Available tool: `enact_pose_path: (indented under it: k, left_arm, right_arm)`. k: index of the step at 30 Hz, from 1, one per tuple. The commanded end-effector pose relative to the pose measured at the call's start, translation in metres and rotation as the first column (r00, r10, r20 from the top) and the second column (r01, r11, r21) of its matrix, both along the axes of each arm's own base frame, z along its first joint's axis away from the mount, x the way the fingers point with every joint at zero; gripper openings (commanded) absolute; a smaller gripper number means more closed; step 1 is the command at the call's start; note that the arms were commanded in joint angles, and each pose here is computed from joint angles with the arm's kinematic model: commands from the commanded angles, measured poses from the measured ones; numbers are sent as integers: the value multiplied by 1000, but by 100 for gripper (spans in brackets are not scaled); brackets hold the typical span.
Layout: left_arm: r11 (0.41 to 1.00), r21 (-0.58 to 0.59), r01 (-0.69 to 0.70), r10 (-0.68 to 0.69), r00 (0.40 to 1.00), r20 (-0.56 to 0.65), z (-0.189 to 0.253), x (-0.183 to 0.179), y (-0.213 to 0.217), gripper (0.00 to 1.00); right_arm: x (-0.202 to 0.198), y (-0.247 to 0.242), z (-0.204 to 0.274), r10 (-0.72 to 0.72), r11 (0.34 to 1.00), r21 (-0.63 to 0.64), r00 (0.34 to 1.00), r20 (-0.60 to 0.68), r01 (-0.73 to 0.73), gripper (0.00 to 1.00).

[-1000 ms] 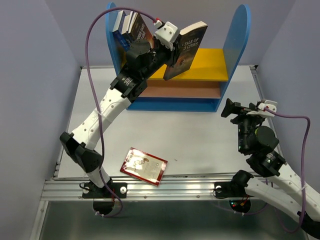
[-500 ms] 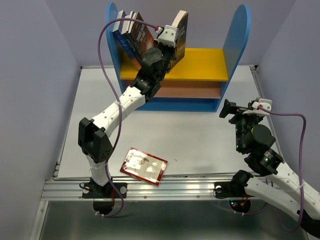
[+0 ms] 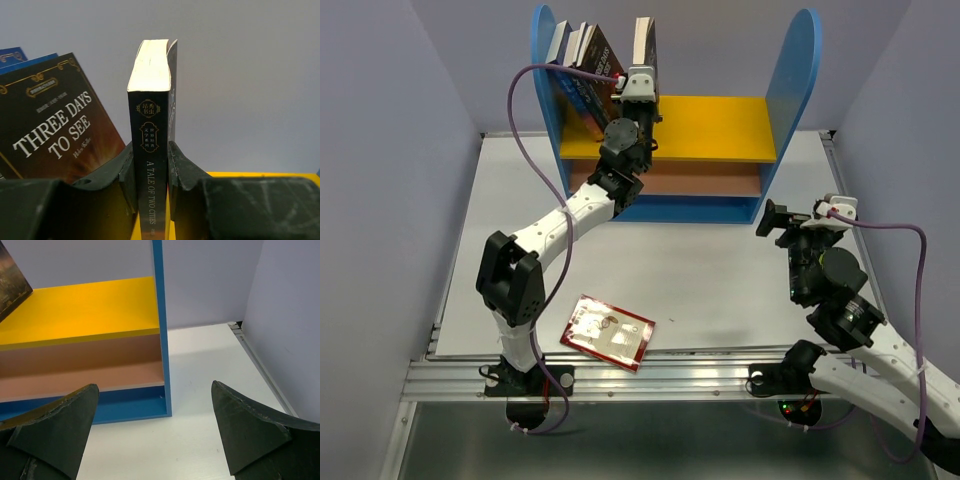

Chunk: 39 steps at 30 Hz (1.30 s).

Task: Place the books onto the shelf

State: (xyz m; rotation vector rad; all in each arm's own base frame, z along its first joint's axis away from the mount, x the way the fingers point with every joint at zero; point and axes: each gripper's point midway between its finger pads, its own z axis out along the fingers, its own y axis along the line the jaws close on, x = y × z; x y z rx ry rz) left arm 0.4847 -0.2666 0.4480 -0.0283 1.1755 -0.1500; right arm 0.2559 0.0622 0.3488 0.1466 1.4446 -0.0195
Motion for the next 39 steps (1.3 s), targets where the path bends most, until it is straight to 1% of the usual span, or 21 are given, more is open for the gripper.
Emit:
enact_pose_path:
  k: [1, 8, 14, 18, 25, 26, 30, 32, 34, 35, 36, 39]
  left_arm:
    - [973, -199, -113, 147, 975, 164, 71, -34, 57, 0]
    - [962, -218, -167, 198, 972, 127, 62, -30, 73, 0]
    - [960, -208, -189, 211, 973, 90, 53, -28, 80, 0]
    - [958, -180, -225, 237, 970, 48, 45, -18, 82, 0]
    - [944, -193, -269, 278, 960, 20, 38, -16, 91, 0]
    - [942, -196, -273, 282, 959, 20, 38, -16, 92, 3]
    - [928, -210, -309, 317, 949, 2, 36, -18, 99, 7]
    - [926, -215, -310, 317, 948, 0, 36, -20, 101, 16]
    - [925, -222, -310, 318, 948, 0, 36, -21, 102, 19]
    - [923, -224, -314, 322, 947, -1, 37, -21, 103, 23]
    - [921, -216, -323, 330, 944, -6, 36, -21, 104, 25]
    - [919, -213, -332, 338, 941, -9, 36, -22, 105, 39]
  right_arm:
    - [0, 4, 2, 14, 1000, -3, 1000, 17, -14, 100]
    - [0, 3, 1, 11, 1000, -4, 1000, 16, -11, 100]
    - [1, 4, 1, 17, 1000, -9, 1000, 14, -17, 100]
    - [2, 5, 0, 16, 1000, -15, 1000, 11, -16, 100]
    - [1, 4, 0, 16, 1000, -17, 1000, 12, -16, 100]
    - [1, 5, -1, 19, 1000, -20, 1000, 11, -19, 100]
    - [1, 5, -1, 16, 1000, -21, 1000, 9, -16, 100]
    - [2, 5, -2, 16, 1000, -25, 1000, 6, -16, 100]
    - [2, 5, -2, 16, 1000, -24, 1000, 7, -16, 100]
    - [2, 5, -2, 17, 1000, -24, 1000, 7, -17, 100]
    - [2, 5, -2, 17, 1000, -24, 1000, 7, -17, 100]
    - [2, 7, -2, 23, 999, -26, 1000, 7, -23, 100]
